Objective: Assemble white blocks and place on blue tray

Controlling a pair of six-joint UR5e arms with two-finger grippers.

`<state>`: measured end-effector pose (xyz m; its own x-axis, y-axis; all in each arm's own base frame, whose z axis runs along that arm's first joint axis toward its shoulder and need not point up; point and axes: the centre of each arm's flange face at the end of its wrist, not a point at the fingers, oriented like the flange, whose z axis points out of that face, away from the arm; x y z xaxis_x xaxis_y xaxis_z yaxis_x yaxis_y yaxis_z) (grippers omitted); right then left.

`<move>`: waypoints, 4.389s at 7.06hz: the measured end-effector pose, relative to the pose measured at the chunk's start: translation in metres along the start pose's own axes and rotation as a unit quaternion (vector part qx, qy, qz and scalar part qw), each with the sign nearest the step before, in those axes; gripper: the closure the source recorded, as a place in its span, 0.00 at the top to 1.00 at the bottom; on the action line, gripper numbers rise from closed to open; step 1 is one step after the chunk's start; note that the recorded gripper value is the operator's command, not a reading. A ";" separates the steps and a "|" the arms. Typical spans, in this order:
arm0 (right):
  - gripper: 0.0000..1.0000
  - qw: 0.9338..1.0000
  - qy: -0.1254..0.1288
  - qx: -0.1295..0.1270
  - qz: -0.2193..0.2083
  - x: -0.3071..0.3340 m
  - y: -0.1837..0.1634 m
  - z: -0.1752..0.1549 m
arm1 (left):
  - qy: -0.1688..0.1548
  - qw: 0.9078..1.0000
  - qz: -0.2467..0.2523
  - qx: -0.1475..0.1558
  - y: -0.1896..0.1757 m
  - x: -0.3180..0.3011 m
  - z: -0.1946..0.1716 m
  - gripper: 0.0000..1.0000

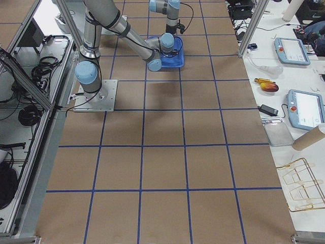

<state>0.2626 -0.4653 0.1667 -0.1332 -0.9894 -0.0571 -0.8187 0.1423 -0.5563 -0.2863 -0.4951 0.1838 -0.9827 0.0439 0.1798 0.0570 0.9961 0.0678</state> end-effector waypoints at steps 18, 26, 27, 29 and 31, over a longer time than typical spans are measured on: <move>1.00 0.791 0.210 -0.205 0.537 0.014 -0.130 -0.287 | 0.012 0.999 -0.046 -0.007 0.009 0.004 -0.002 0.19; 1.00 0.752 0.237 -0.177 0.589 0.020 -0.101 -0.360 | -0.080 0.997 0.016 0.019 -0.026 -0.083 -0.237 1.00; 1.00 0.750 0.238 -0.174 0.592 0.020 -0.102 -0.366 | -0.086 0.996 0.017 0.032 -0.017 -0.084 -0.271 1.00; 1.00 0.748 0.238 -0.171 0.595 0.021 -0.102 -0.369 | -0.093 0.994 0.017 0.062 0.001 -0.082 -0.315 1.00; 1.00 0.748 0.240 -0.171 0.595 0.022 -0.103 -0.370 | -0.098 0.993 0.000 0.059 0.010 -0.099 -0.329 1.00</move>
<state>0.1372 -0.4915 0.5291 -0.9990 -0.0450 0.0058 -0.0453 0.9940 -0.0993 -0.1306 -0.5144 0.4901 -0.9988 0.0460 -0.0146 0.0466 0.9977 -0.0496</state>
